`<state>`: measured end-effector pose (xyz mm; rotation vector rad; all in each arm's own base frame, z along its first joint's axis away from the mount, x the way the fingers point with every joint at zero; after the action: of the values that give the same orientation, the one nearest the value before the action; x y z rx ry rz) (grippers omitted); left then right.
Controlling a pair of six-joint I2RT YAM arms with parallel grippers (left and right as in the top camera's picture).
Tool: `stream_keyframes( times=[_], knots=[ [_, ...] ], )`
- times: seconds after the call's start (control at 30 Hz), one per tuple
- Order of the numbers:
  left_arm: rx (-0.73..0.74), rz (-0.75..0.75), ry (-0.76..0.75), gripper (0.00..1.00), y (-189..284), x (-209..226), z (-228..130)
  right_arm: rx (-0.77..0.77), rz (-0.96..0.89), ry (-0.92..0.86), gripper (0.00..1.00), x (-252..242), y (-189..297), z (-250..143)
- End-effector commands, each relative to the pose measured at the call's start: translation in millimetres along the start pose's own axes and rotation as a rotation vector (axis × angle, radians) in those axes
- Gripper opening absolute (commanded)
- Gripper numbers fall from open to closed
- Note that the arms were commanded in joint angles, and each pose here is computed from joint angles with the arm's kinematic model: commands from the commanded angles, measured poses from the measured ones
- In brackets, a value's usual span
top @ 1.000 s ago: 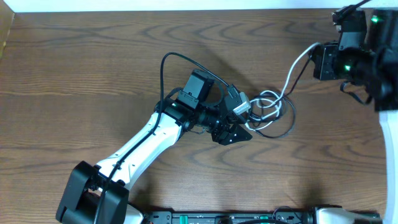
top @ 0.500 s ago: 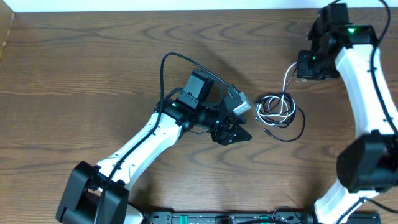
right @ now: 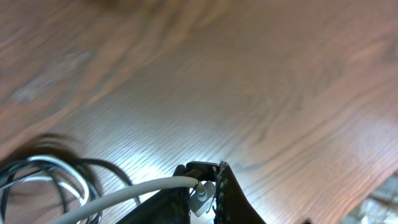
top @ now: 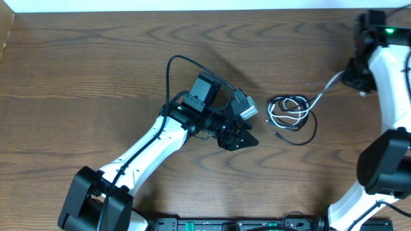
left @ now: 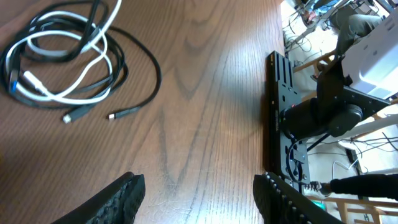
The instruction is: Untangle cables
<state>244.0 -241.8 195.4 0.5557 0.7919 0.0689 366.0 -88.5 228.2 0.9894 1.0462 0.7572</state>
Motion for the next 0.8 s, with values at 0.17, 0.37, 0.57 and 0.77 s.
stream_keyframes(
  times=[0.17,0.37,0.57,0.77],
  knots=[
    [0.004,0.005,-0.032,0.61,0,-1,-1,0.067,0.048,-0.151,0.7,-43,-10,-5],
    [0.004,0.02,-0.044,0.61,0,0,-1,0.065,0.054,-0.098,0.73,-33,-7,-6],
    [0.005,0.025,-0.044,0.61,0,1,-1,-0.002,0.292,0.115,0.77,18,8,0],
    [0.005,0.031,-0.043,0.61,0,1,-1,-0.021,0.475,0.207,0.79,67,26,-6]
  ],
)
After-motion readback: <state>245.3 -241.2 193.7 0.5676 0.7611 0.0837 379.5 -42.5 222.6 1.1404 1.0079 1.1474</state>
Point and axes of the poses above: each gripper's point midway between its finger pads, its own y axis back along the fingers, its own x axis along the line the jaws close on, z = x × y, the point moved 8 cm from there along y, back along the fingers, and after that the axes turned 15 degrees about y, right-handed, at the moved point
